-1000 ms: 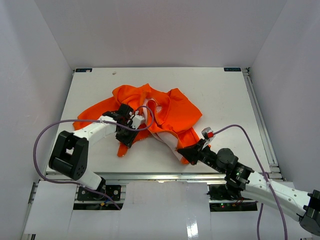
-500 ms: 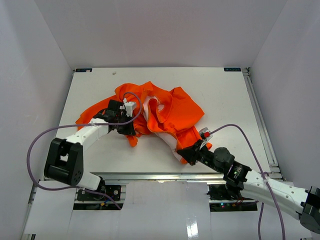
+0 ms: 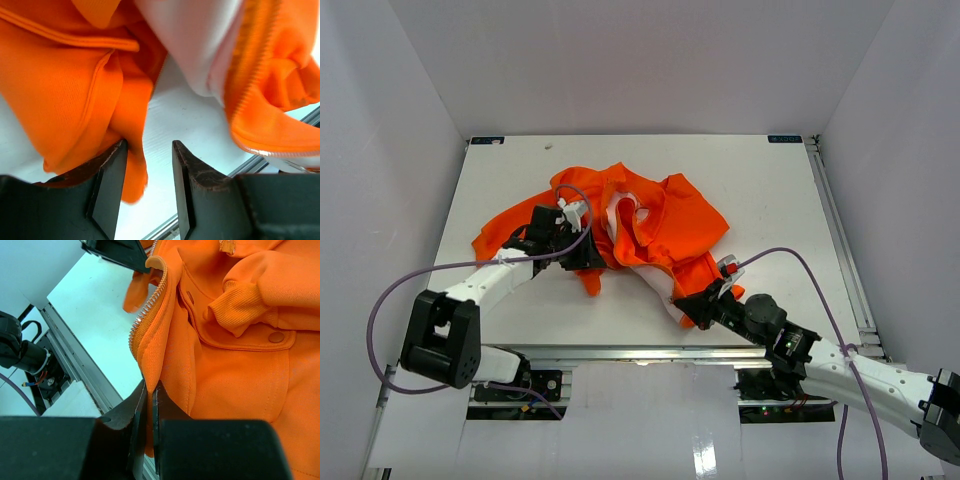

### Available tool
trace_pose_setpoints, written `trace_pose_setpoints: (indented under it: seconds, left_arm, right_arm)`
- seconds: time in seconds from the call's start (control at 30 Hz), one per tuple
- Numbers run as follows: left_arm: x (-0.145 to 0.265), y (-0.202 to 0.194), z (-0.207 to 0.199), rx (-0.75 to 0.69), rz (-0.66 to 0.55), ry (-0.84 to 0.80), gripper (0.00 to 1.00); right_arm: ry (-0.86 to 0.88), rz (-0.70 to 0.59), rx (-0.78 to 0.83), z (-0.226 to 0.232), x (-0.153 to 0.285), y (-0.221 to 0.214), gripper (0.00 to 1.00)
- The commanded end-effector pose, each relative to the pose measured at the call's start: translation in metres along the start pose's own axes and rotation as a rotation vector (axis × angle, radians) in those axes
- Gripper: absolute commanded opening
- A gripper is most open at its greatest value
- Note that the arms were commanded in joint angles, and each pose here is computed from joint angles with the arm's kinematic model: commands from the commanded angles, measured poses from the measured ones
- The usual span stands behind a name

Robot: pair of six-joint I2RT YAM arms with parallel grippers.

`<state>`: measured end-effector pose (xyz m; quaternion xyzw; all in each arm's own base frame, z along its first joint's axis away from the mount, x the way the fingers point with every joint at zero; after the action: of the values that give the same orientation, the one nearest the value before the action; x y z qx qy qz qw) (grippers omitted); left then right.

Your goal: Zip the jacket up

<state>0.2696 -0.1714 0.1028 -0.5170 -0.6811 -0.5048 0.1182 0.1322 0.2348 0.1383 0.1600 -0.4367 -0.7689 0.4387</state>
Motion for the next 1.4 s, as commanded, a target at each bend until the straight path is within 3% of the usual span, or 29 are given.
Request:
trace_pose_setpoints:
  seconds: [0.0, 0.33, 0.5, 0.63, 0.73, 0.9, 1.07, 1.37]
  left_arm:
    - [0.028, 0.022, -0.003, 0.065, -0.015, 0.117, 0.56]
    - [0.035, -0.001, 0.027, -0.073, 0.059, 0.256, 0.56]
    - [0.047, -0.001, 0.047, -0.229, 0.131, 0.366, 0.56]
    - [0.044, 0.005, 0.039, -0.36, 0.132, 0.273, 0.55]
    - [0.042, 0.005, 0.048, -0.426, 0.176, 0.292, 0.54]
    - [0.021, -0.011, 0.041, -0.414, 0.272, 0.161, 0.51]
    - [0.009, -0.035, 0.053, -0.346, 0.373, 0.175, 0.5]
    - [0.022, -0.034, 0.041, -0.353, 0.326, 0.149, 0.62]
  right_arm:
    - [0.028, -0.07, 0.002, 0.01, 0.0, 0.018, 0.08]
    - [0.041, -0.068, 0.007, 0.012, 0.001, 0.019, 0.08]
    - [0.046, -0.066, 0.007, 0.013, 0.001, 0.019, 0.08]
    - [0.048, -0.069, 0.007, 0.013, 0.001, 0.019, 0.08]
    - [0.059, -0.069, 0.007, 0.015, 0.002, 0.019, 0.08]
    - [0.07, -0.072, 0.006, 0.016, 0.004, 0.018, 0.08]
    - [0.084, -0.075, 0.004, 0.018, 0.006, 0.019, 0.08]
    - [0.088, -0.088, 0.003, 0.018, 0.009, 0.021, 0.08]
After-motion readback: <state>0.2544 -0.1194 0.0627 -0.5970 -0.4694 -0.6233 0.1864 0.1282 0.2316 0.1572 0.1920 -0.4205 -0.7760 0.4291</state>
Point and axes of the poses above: each gripper's point midway between its finger pads, its own x axis back along the fingers, its own z axis along the line the jaws close on, y = z × x, the point moved 2 cm from there along x, back along the fingers, and after that the axes turned 7 degrees about -x, right-handed, at the moved point
